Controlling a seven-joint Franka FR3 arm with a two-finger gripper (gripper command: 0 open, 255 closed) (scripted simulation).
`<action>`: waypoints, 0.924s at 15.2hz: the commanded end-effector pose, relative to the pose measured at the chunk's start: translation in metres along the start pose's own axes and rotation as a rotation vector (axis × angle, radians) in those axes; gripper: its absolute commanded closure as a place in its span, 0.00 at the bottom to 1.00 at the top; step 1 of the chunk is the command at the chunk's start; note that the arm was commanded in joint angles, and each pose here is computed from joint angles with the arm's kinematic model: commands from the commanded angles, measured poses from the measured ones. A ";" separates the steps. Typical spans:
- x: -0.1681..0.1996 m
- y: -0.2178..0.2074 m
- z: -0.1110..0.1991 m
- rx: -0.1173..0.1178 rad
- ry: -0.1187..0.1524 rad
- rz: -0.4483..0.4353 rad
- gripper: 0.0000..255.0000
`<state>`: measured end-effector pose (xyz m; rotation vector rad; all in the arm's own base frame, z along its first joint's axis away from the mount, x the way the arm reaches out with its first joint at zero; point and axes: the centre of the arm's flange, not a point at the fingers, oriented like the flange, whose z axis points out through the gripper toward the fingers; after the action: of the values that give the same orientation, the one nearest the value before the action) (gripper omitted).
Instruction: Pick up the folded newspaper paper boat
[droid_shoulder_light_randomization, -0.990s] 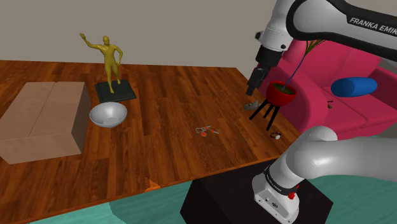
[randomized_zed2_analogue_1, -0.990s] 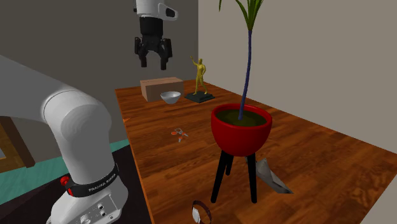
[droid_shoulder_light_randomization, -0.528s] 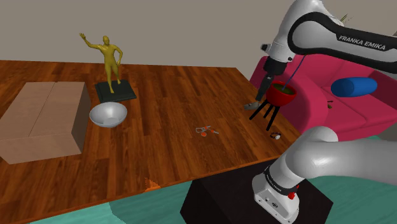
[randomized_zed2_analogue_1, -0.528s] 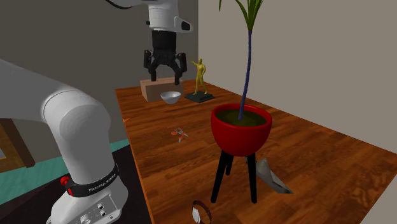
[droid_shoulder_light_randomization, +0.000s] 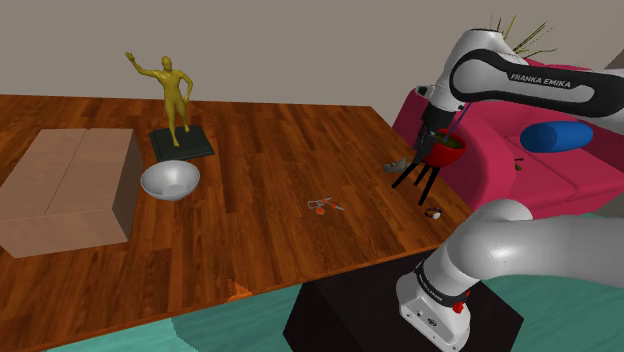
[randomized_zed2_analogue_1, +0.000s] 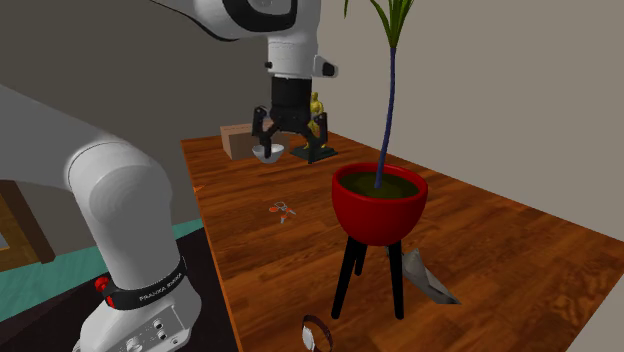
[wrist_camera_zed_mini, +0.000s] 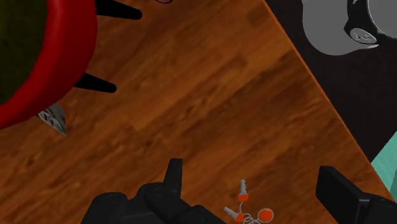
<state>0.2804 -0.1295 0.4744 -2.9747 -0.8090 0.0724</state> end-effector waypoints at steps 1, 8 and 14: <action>-0.011 0.025 0.012 0.000 0.001 -0.043 0.00; -0.035 0.105 0.054 0.006 0.005 -0.181 0.00; -0.046 0.175 0.090 0.010 0.009 -0.298 0.00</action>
<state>0.3191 -0.2890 0.3786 -2.8180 -1.1988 0.0499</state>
